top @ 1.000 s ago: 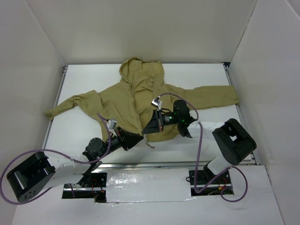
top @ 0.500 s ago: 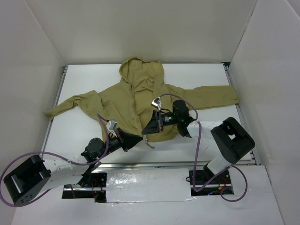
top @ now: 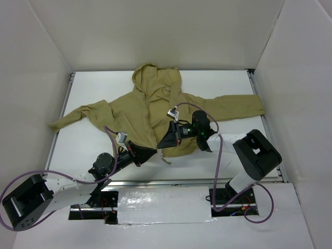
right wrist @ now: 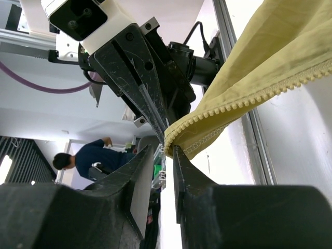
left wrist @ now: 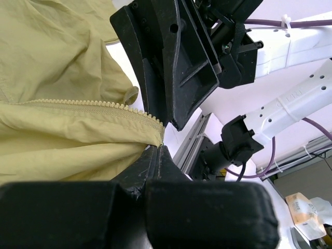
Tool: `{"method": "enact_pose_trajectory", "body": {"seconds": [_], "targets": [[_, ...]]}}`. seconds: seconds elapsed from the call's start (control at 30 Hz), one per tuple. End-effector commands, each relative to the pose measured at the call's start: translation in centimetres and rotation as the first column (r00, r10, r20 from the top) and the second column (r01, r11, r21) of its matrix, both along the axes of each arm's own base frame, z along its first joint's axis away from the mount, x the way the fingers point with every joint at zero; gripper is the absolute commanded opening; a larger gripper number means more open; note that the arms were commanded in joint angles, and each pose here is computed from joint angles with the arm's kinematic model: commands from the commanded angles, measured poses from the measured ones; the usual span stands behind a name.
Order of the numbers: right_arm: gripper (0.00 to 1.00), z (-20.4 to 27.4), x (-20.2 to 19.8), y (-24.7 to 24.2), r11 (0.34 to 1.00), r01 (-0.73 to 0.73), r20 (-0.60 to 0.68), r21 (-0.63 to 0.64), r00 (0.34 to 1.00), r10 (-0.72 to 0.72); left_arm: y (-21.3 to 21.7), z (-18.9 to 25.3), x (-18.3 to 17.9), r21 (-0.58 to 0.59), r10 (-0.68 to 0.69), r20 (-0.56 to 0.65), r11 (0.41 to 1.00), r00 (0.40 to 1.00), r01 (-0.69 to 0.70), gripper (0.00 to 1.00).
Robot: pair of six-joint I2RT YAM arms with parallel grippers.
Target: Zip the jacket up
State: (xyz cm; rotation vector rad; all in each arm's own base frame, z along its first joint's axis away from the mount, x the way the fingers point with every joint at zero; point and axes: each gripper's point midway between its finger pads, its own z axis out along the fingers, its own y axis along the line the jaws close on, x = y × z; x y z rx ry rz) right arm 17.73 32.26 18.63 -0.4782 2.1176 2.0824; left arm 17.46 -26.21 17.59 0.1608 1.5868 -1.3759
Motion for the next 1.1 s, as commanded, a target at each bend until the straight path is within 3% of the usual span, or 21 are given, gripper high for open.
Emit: {"method": "enact_pose_trajectory", "body": {"seconds": [0.0,0.2,0.53,0.7,1.07], "targets": [[0.28,0.7,-0.2,0.2,0.999,-0.021,0.055,0.029,0.998,0.019,0.8,-1.3,-0.6,-0.007,0.005,-0.019,1.0,1.0,-0.005,0.0],[0.19,0.5,0.2,0.6,1.0,-0.012,0.049,0.02,0.999,0.011,0.5,-1.2,-0.6,-0.012,-0.004,-0.025,1.0,1.0,0.003,0.0],[0.2,-0.1,0.4,1.1,0.999,0.0,0.077,-0.032,0.997,0.002,0.4,-1.4,-0.6,-0.006,-0.008,-0.034,1.0,0.999,0.008,0.0],[0.0,-0.6,0.4,1.1,0.998,-0.007,0.099,-0.06,0.995,0.013,-0.1,-0.6,-0.5,-0.01,-0.027,-0.016,1.0,0.999,0.027,0.0],[0.0,-1.2,0.9,0.2,0.991,-0.053,0.158,-0.127,0.985,0.073,-0.3,-1.2,-1.9,0.04,-0.101,0.022,0.994,0.995,0.1,0.0]]}}
